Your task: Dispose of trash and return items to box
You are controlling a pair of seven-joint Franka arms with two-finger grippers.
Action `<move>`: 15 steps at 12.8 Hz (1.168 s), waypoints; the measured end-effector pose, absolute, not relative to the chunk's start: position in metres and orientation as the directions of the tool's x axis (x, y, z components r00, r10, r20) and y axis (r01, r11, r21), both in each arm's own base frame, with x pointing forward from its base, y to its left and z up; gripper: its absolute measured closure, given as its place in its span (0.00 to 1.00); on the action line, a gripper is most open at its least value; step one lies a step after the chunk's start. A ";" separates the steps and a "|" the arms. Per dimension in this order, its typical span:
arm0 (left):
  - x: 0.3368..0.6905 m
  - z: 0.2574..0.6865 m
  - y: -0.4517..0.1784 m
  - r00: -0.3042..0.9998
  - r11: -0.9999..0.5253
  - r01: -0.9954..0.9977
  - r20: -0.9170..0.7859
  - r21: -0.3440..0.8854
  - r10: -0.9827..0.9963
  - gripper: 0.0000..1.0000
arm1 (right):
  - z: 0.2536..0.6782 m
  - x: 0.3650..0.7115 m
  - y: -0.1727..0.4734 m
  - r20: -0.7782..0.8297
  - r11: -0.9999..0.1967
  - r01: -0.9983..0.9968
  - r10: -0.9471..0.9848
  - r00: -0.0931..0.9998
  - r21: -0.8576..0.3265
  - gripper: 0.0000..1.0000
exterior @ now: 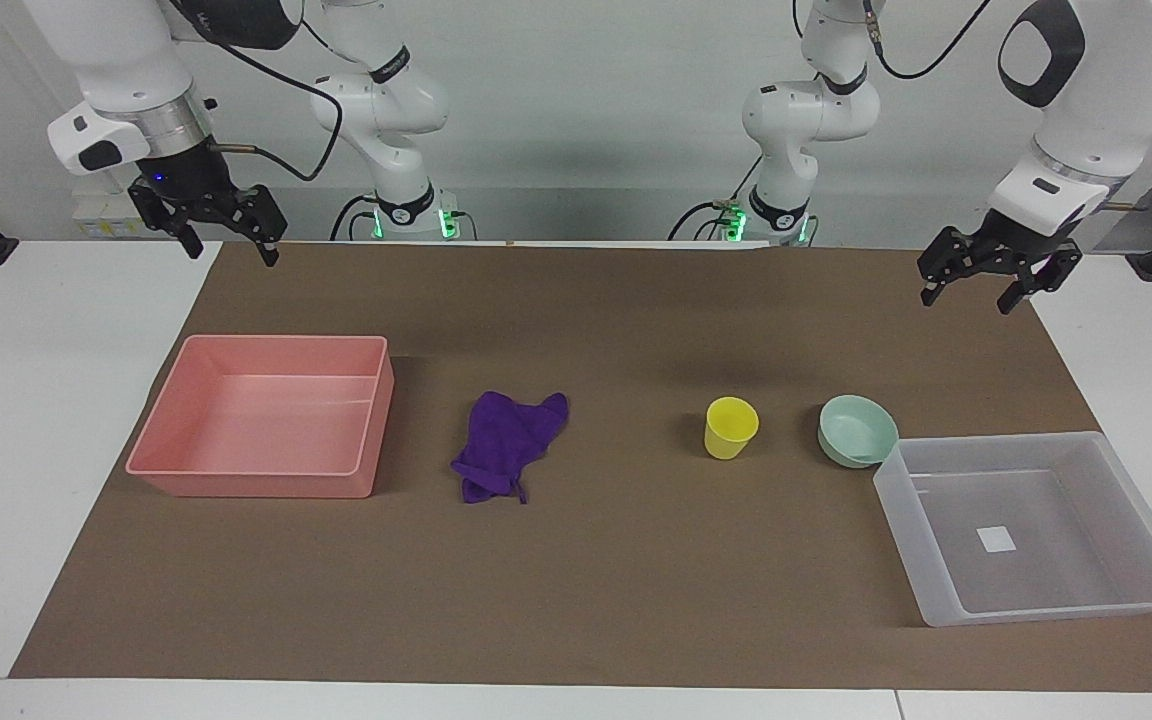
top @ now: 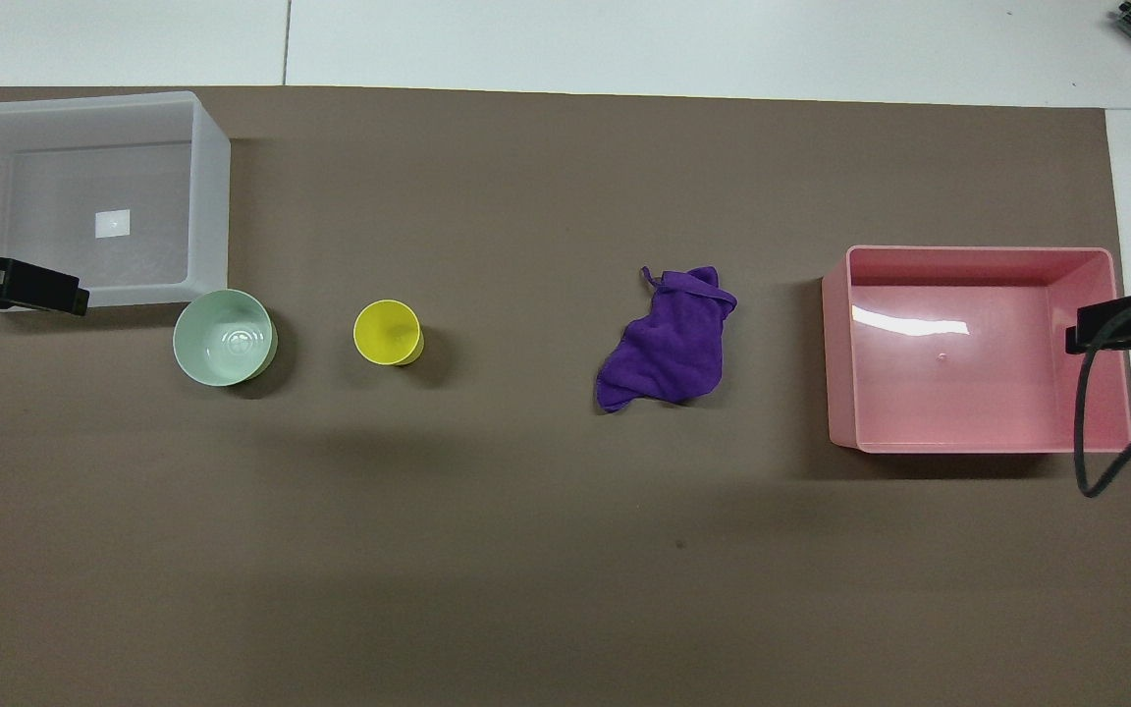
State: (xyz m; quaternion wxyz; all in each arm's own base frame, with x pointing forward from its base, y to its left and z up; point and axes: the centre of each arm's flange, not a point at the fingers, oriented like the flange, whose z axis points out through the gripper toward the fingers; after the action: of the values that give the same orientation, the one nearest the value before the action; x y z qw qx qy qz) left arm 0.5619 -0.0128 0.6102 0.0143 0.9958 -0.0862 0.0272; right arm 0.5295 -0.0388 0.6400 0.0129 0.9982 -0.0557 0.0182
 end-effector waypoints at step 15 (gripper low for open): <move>0.573 0.511 -0.011 0.981 -0.988 -0.152 0.122 0.013 -0.149 0.00 | 0.625 0.539 0.025 0.079 -0.998 -0.060 -0.058 0.995 0.023 0.00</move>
State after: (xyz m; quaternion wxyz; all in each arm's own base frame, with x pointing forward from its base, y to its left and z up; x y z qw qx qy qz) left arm 0.5734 -0.0113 0.5106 0.0110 0.9952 -0.0756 0.0606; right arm 0.5392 0.0246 0.6251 0.0125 0.9987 -0.0294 0.0394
